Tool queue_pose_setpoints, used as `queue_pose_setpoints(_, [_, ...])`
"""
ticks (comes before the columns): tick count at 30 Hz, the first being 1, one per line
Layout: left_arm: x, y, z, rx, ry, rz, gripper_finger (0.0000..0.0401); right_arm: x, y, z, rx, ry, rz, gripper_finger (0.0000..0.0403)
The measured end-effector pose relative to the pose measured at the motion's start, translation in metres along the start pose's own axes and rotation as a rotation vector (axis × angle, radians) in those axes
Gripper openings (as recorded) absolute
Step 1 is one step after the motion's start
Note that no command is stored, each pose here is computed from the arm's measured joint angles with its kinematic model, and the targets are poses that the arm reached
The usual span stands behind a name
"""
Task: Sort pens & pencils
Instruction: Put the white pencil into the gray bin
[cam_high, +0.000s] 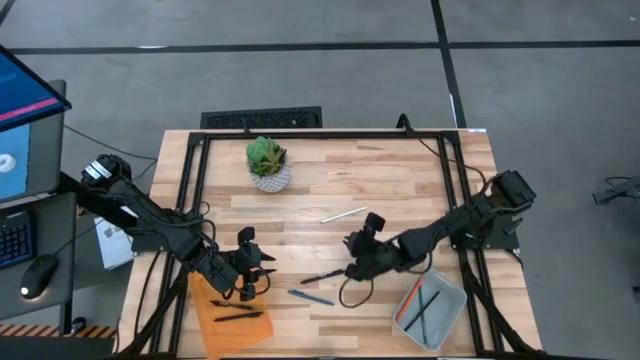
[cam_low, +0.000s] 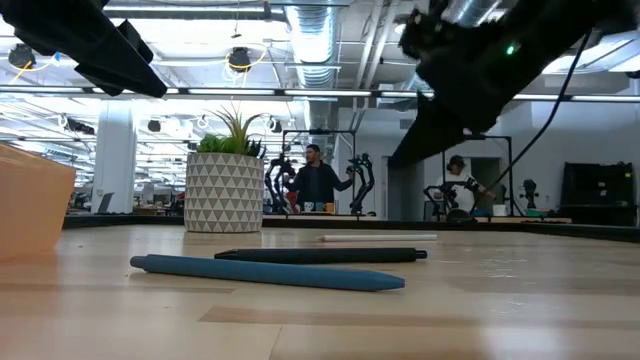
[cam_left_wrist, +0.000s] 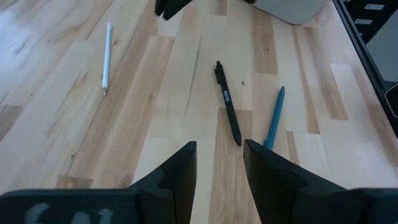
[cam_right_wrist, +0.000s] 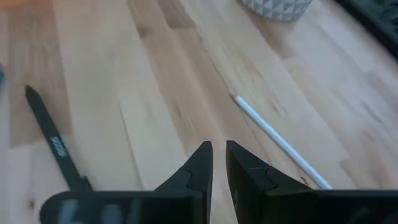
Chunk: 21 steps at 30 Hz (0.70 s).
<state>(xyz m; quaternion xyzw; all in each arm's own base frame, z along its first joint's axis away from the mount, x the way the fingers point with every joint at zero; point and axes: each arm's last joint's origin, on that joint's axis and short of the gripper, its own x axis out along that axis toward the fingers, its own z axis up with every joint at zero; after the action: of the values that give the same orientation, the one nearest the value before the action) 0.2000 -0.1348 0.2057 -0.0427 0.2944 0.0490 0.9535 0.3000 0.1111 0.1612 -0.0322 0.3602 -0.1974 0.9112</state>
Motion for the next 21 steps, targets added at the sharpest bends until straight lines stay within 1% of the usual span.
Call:
queue_pose_setpoints(2, [0.0,0.0,0.0,0.001,0.001,0.001,0.0123,0.006,-0.011,-0.002,0.0,0.009,0.033,0.0067])
queue_pose_setpoints(6, [0.0,0.0,0.0,0.006,0.0,0.004,0.0123,0.018,-0.028,-0.006,-0.026,-0.026,0.122,0.0067])
queue_pose_setpoints(11, [0.0,0.0,0.0,0.009,0.0,0.005,0.0123,0.03,-0.048,-0.009,-0.082,-0.099,0.306,0.0067])
queue_pose_setpoints(14, [0.0,0.0,0.0,0.009,0.0,0.005,0.0123,0.038,-0.062,-0.012,-0.064,-0.084,0.376,0.0067])
queue_pose_setpoints(17, [0.0,0.0,0.0,0.008,0.0,0.005,0.0123,0.047,-0.077,-0.017,-0.034,-0.049,0.405,0.0067])
queue_pose_setpoints(21, [0.0,0.0,0.0,0.008,0.0,0.005,0.0123,0.056,-0.097,-0.022,0.008,-0.012,0.388,0.0067])
